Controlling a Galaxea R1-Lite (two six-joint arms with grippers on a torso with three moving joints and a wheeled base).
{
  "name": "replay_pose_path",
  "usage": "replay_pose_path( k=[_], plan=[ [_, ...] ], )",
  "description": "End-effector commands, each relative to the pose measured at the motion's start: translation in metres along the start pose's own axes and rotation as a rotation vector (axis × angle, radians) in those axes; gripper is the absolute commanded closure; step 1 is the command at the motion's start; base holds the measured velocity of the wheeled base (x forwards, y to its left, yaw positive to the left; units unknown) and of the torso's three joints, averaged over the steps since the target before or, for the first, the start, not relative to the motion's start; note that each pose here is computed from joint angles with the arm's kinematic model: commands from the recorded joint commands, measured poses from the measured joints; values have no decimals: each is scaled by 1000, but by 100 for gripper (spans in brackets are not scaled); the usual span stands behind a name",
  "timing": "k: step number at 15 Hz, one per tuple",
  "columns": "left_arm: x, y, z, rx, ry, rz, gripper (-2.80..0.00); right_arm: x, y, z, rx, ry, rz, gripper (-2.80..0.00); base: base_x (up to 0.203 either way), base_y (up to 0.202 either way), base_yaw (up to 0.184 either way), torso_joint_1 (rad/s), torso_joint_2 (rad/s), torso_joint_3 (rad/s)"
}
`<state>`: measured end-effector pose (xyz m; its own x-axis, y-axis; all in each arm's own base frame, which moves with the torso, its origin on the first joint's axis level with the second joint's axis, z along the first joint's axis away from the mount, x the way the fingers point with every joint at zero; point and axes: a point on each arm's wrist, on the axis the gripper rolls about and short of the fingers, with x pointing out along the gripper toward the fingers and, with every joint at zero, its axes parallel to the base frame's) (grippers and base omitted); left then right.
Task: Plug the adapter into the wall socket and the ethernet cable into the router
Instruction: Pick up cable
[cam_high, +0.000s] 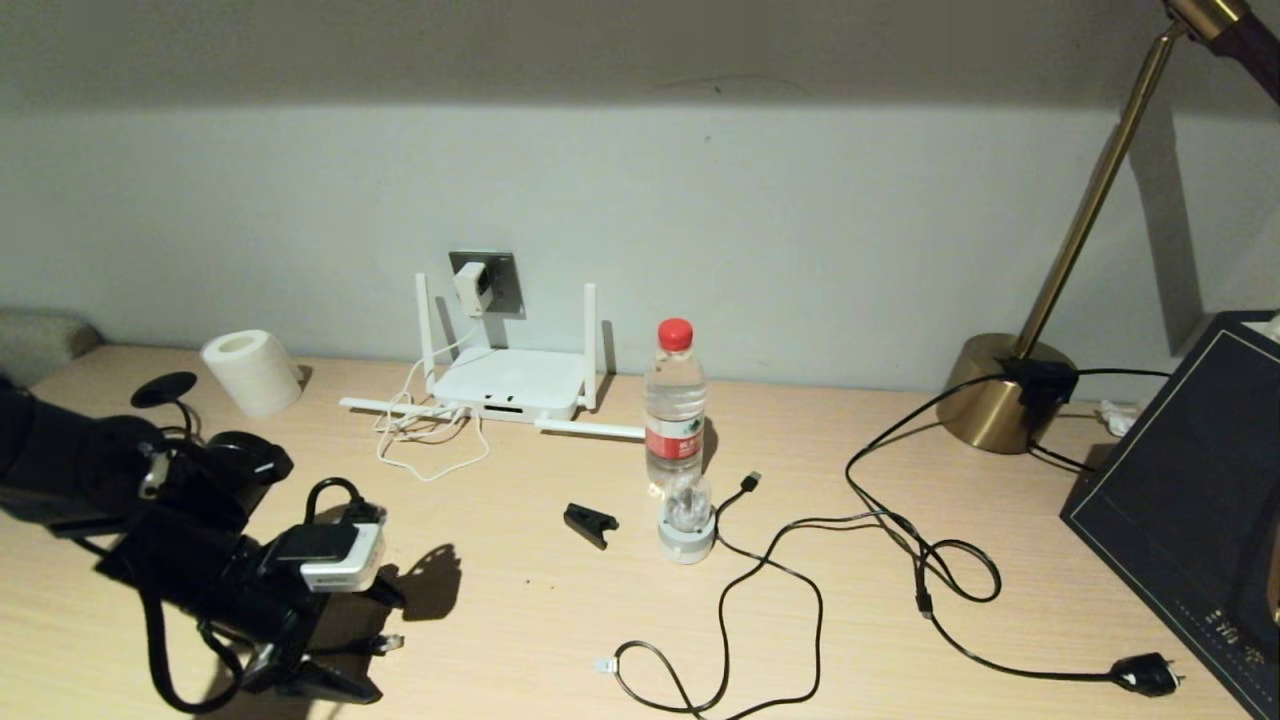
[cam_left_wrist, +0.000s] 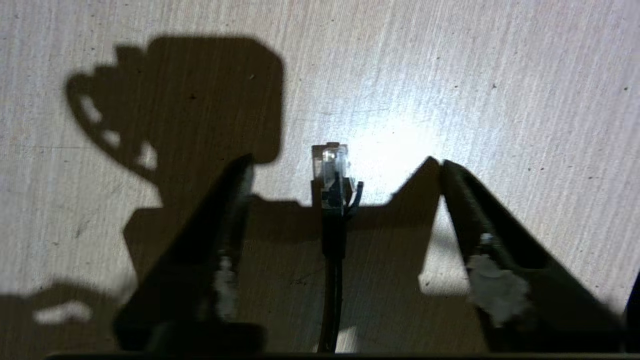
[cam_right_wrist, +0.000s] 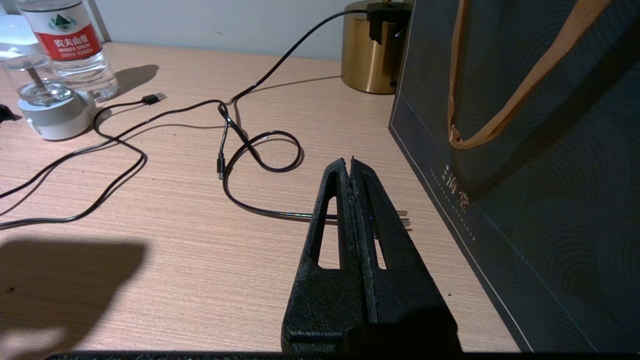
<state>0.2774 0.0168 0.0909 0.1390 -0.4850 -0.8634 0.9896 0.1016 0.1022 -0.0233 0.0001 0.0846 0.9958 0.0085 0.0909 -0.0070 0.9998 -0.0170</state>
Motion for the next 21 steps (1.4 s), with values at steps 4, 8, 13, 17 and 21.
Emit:
replay_pose_path(
  k=[4, 8, 13, 17, 21],
  plan=[
    [3, -3, -2, -4, -2, -22, 0, 2, 0, -10, 0, 36, 1, 0, 0, 0, 0, 0, 0, 0],
    [4, -7, -3, -10, -2, -31, 0, 2, 0, -10, 0, 36, 1, 0, 0, 0, 0, 0, 0, 0],
    [-1, -8, -2, -7, -5, -14, 0, 2, 0, -10, 0, 36, 1, 0, 0, 0, 0, 0, 0, 0],
    [-21, -26, 14, 16, -151, 36, 0, 2, 0, -10, 0, 36, 1, 0, 0, 0, 0, 0, 0, 0],
    [-27, -47, 22, -81, -317, 14, 0, 2, 0, -10, 0, 36, 1, 0, 0, 0, 0, 0, 0, 0]
  ],
)
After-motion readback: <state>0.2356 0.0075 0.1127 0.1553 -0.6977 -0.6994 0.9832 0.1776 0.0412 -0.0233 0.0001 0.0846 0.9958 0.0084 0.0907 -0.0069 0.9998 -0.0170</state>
